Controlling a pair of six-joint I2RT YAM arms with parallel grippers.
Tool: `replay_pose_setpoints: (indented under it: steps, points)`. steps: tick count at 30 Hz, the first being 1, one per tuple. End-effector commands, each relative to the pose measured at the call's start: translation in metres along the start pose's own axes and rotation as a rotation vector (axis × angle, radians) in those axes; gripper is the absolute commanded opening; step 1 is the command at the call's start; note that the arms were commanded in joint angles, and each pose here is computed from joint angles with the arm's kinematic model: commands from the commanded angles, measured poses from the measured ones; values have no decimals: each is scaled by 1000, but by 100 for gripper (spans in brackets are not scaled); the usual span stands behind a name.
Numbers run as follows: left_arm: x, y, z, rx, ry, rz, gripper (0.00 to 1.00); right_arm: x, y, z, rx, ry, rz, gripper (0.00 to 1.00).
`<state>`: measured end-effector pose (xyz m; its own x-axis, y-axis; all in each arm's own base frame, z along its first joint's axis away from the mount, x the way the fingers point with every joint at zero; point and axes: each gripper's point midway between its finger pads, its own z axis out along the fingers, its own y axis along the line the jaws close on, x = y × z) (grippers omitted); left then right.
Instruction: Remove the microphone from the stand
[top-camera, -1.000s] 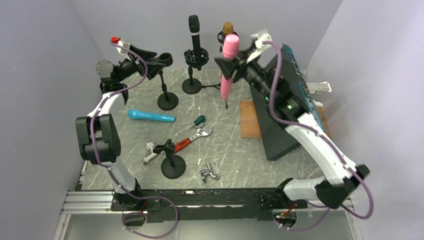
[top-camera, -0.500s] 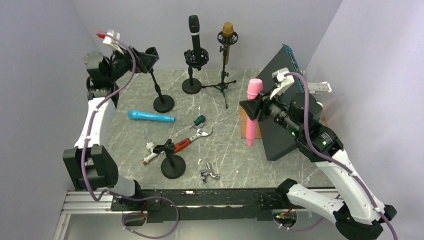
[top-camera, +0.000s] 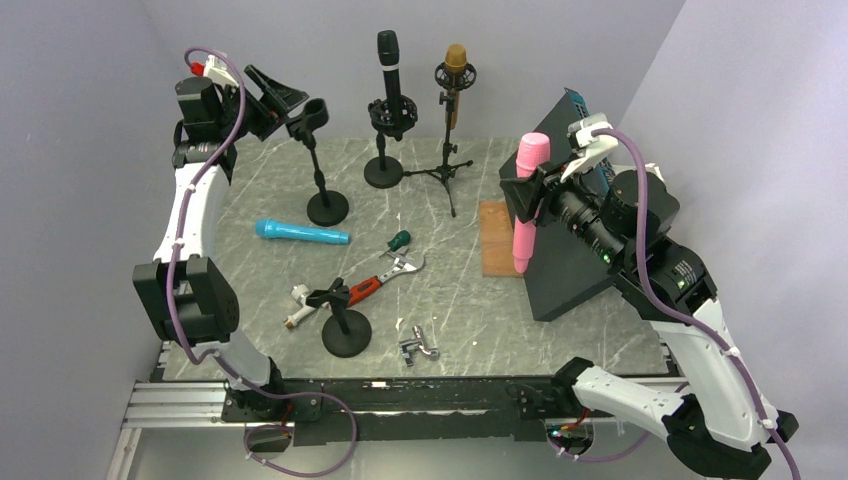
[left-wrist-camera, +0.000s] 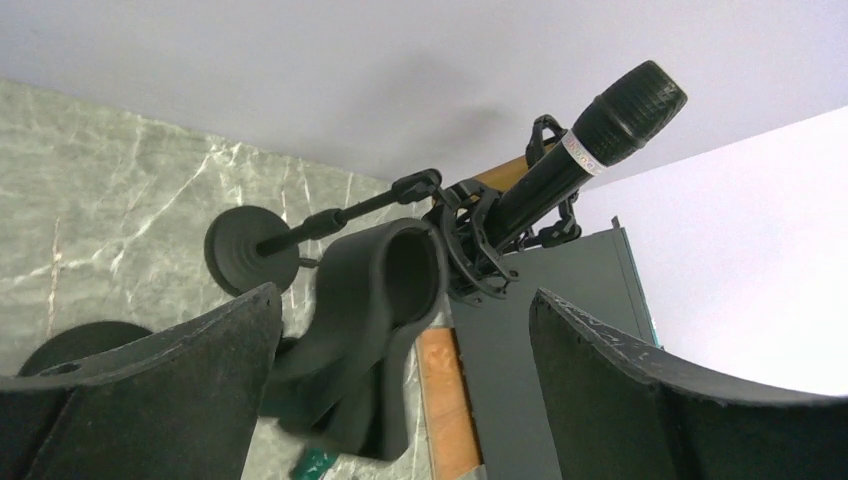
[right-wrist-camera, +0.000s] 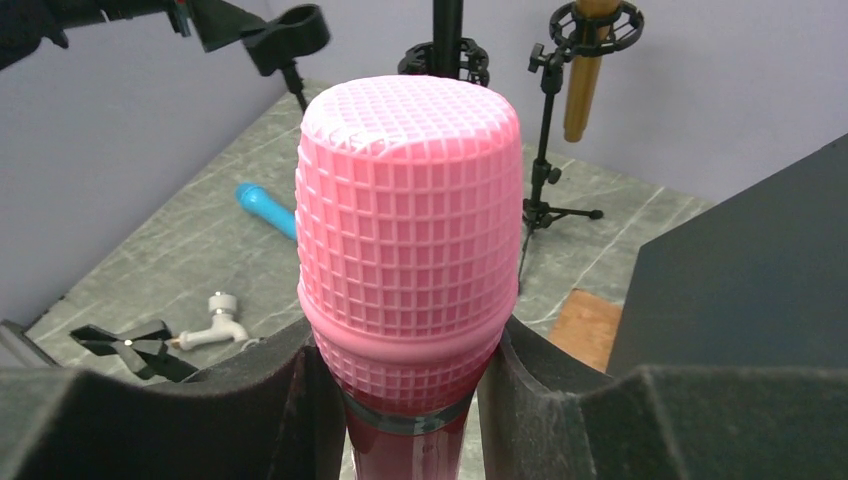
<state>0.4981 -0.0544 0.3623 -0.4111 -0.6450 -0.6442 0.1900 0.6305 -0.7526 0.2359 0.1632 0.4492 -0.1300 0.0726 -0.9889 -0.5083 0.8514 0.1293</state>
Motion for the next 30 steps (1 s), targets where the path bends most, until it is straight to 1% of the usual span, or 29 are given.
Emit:
replay_pose_setpoints:
  steps: [1, 5, 8, 10, 14, 19, 23, 26, 30]
  points:
    - [-9, -26, 7, 88, 40, -19, 96, -28, -2, -4, 4, -108, -69, 0]
    - [-4, -17, 9, 58, 60, -34, 96, -35, 8, -2, -56, -148, -91, 0]
    - [1, -12, 9, 42, 57, -56, 92, -33, 7, 0, -56, -137, -117, 0]
    - [4, -5, 8, 2, 61, -68, 90, -33, 4, 0, -45, -131, -157, 0]
    - [11, -1, 9, -8, 92, -49, 86, -35, 4, -1, -47, -150, -186, 0]
    - [26, 16, 10, -65, 138, -40, 73, -31, 10, 3, -80, -156, -184, 0]
    - [34, 33, 13, -115, 154, -20, 57, -28, 11, 4, -87, -150, -182, 0]
    - [44, 52, 18, -164, 179, 2, 52, -25, 8, 2, -77, -144, -183, 0]
    - [65, 83, 22, -240, 224, 6, 49, -25, 6, 2, -66, -138, -186, 0]
